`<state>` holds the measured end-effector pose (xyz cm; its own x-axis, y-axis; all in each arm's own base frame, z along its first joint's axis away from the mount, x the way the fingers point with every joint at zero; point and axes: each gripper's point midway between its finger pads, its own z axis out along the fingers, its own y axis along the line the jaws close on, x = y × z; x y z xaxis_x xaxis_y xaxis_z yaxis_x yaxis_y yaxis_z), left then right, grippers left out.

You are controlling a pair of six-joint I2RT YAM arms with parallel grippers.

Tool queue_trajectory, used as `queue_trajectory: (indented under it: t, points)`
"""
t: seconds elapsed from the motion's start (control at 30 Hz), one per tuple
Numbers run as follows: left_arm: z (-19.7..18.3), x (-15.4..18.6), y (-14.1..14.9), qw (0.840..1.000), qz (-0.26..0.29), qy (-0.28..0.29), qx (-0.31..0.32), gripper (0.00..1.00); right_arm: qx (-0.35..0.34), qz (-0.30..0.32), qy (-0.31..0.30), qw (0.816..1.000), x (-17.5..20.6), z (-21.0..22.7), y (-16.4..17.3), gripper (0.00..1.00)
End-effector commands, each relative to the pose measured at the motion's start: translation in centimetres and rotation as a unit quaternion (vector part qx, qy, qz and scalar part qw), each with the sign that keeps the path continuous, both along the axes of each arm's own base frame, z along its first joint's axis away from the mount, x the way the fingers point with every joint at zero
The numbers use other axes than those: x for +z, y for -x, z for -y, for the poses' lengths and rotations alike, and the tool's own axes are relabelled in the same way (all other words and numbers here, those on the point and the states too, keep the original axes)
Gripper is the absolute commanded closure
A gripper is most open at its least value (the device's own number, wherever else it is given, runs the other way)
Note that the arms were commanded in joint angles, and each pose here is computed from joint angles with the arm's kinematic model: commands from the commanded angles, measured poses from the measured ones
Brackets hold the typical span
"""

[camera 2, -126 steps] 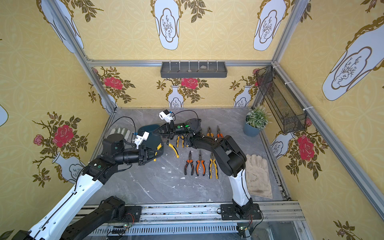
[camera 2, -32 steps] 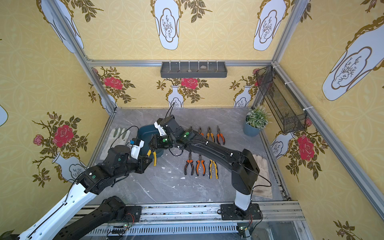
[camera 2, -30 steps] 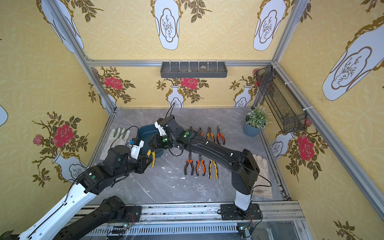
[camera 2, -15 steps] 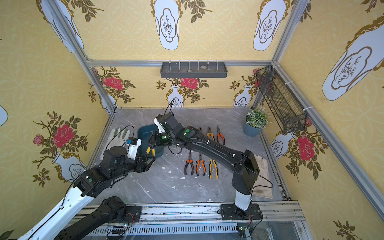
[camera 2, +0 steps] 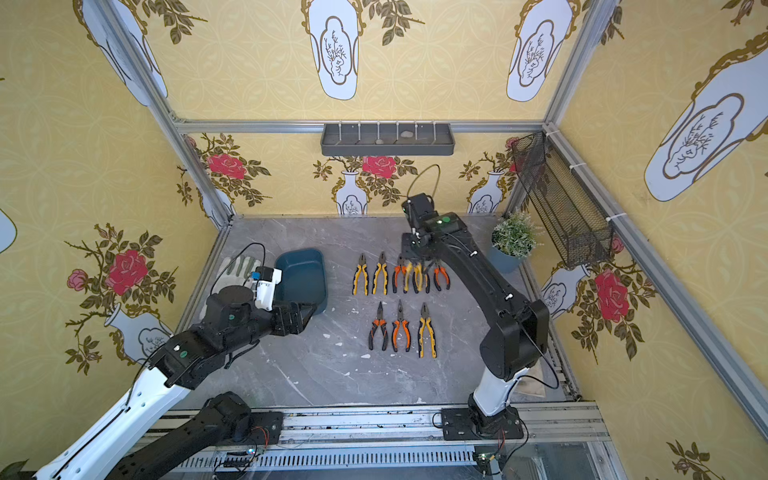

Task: Take the pliers out of the storage box
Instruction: Place the pliers at the center of the board.

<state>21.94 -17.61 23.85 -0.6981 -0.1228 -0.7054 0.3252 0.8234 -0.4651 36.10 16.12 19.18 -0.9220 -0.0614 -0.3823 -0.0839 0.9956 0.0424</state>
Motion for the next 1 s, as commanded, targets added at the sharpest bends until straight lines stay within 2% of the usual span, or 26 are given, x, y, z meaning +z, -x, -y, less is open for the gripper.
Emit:
queue_trajectory:
  t: [0.0, 0.17, 0.4, 0.53, 0.97]
  points:
    - [1.6, 0.9, -1.2, 0.999, 0.020, 0.017, -0.022, 0.01, 0.012, -0.118, 0.013, 0.993, -4.1, 3.4, 4.7, 1.00]
    - [3.6, 0.4, -2.5, 0.999, 0.011, 0.018, -0.048, 0.01, -0.022, -0.193, 0.046, 0.980, -9.3, 6.7, 7.2, 1.00]
    - [5.3, -0.7, -3.3, 0.997, -0.011, 0.020, -0.078, 0.01, -0.029, -0.228, 0.065, 0.971, -12.5, 8.9, 8.7, 1.00]
    - [5.3, -1.1, -3.7, 0.997, -0.015, 0.022, -0.077, 0.01, -0.020, -0.232, 0.050, 0.971, -13.7, 8.2, 8.1, 1.00]
    - [5.1, -1.6, -4.1, 0.997, -0.023, 0.020, -0.075, 0.01, -0.010, -0.255, 0.080, 0.963, -16.1, 8.8, 7.2, 1.00]
